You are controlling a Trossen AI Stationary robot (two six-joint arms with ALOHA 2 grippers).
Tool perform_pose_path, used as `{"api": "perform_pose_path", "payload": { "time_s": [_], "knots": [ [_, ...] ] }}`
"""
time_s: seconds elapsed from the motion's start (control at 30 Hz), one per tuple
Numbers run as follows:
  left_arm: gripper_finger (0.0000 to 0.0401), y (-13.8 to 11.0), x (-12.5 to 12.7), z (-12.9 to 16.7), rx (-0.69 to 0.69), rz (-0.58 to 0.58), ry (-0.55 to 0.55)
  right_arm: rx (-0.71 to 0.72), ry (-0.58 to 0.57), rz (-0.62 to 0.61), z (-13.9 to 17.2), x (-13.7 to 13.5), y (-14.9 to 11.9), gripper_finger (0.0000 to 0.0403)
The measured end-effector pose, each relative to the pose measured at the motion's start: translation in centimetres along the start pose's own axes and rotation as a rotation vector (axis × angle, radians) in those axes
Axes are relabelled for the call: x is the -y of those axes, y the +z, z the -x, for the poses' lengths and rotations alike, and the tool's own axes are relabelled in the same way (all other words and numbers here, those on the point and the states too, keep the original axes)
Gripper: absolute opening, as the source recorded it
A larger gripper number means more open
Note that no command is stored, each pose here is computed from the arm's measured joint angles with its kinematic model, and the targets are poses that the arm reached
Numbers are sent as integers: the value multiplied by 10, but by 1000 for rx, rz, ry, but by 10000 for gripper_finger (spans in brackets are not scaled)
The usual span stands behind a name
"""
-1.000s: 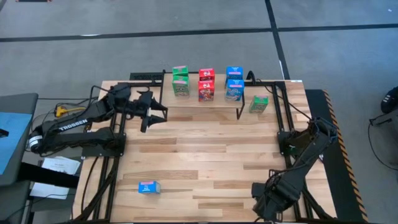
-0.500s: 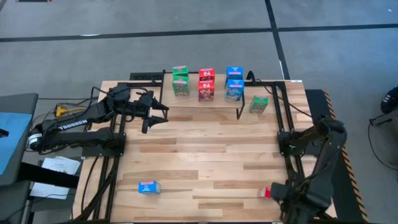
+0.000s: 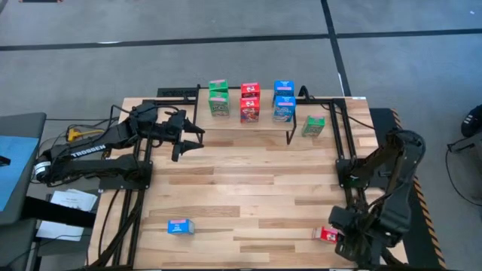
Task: Stack cereal on shelf
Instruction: Put the red cereal box on the shelf aligned with the other red cereal boxes
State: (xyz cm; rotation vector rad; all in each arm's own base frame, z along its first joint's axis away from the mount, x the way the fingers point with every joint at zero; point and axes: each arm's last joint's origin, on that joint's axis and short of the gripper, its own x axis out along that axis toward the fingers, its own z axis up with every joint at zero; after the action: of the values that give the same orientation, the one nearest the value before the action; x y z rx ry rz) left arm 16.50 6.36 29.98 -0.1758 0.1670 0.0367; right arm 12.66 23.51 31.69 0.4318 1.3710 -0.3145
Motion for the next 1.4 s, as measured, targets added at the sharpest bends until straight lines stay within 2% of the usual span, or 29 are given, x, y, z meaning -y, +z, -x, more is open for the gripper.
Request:
{"api": "perform_pose_path", "payload": {
  "time_s": [0.17,0.27,0.47,0.87,1.0,1.4],
  "knots": [
    [279,0,0,0,0,0,0,-37,-13,40,-19,-8,4,256],
    [279,0,0,0,-1,0,0,-35,28,71,-20,-14,4,256],
    [279,0,0,0,-1,0,0,-63,18,71,-28,-19,4,256],
    [279,0,0,0,-1,0,0,-126,-67,96,-51,-29,6,256],
    [279,0,0,0,-1,0,0,-132,-114,101,-53,-25,10,256],
    [279,0,0,0,-2,-7,0,-165,-89,105,-54,-27,16,256]
  ]
}}
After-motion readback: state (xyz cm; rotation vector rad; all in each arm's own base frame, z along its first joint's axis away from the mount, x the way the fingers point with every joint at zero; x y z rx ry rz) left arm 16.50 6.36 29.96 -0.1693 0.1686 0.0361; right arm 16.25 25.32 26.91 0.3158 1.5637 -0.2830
